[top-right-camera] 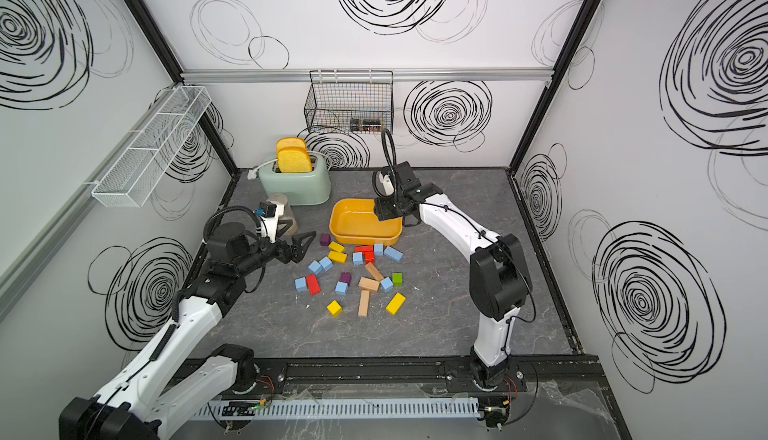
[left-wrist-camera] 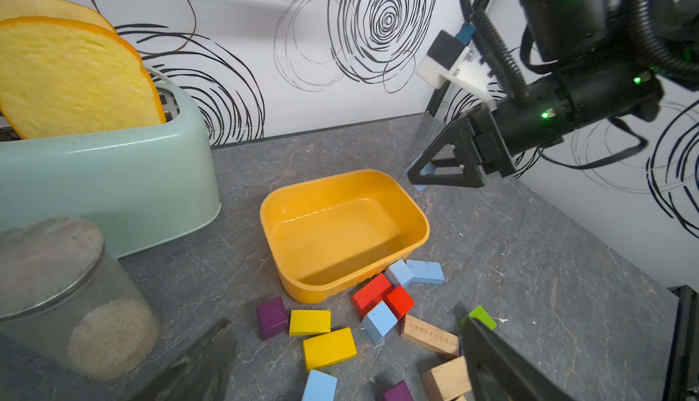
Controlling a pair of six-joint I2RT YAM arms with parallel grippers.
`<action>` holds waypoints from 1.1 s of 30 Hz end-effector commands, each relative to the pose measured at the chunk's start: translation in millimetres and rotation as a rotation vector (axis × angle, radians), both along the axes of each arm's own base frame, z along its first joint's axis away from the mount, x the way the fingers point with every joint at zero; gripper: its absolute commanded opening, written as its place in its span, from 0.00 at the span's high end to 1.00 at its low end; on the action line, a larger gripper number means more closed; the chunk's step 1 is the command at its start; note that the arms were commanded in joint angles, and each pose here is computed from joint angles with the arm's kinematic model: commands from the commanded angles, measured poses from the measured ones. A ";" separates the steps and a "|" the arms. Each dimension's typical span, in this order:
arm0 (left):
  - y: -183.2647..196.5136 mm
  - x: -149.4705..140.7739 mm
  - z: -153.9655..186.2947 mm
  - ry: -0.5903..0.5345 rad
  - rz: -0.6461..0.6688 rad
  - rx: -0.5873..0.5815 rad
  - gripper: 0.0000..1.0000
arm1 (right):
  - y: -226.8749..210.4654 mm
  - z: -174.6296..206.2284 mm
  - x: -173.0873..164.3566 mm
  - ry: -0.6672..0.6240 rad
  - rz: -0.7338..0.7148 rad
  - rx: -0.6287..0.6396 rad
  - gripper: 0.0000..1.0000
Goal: Pick out the blue building blocks
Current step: Place the building block in the storage box.
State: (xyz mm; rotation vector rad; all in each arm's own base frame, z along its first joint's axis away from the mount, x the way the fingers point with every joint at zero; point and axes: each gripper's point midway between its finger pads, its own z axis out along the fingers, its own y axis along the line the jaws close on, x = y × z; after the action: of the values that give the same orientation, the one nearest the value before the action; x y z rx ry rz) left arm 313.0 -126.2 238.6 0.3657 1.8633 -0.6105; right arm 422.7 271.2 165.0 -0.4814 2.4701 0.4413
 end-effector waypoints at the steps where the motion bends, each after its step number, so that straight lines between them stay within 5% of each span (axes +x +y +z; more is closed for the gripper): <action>1: -10.4 4.2 2.1 -0.038 -0.046 -0.013 0.04 | 1.3 -18.1 2.6 0.088 0.004 -0.022 1.00; 13: -51.1 9.4 -36.4 0.034 -0.174 0.076 0.04 | 4.6 -78.5 17.9 0.179 -0.030 -0.079 0.96; 33: -54.7 5.6 -73.2 0.106 -0.170 0.154 0.04 | -6.4 -120.8 29.9 0.212 -0.083 -0.169 0.66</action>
State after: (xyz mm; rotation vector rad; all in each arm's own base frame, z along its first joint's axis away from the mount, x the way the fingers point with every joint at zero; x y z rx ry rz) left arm 317.1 -180.3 162.2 0.5852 2.0315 -0.6416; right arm 445.8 267.9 42.3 -0.4308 2.7423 0.3031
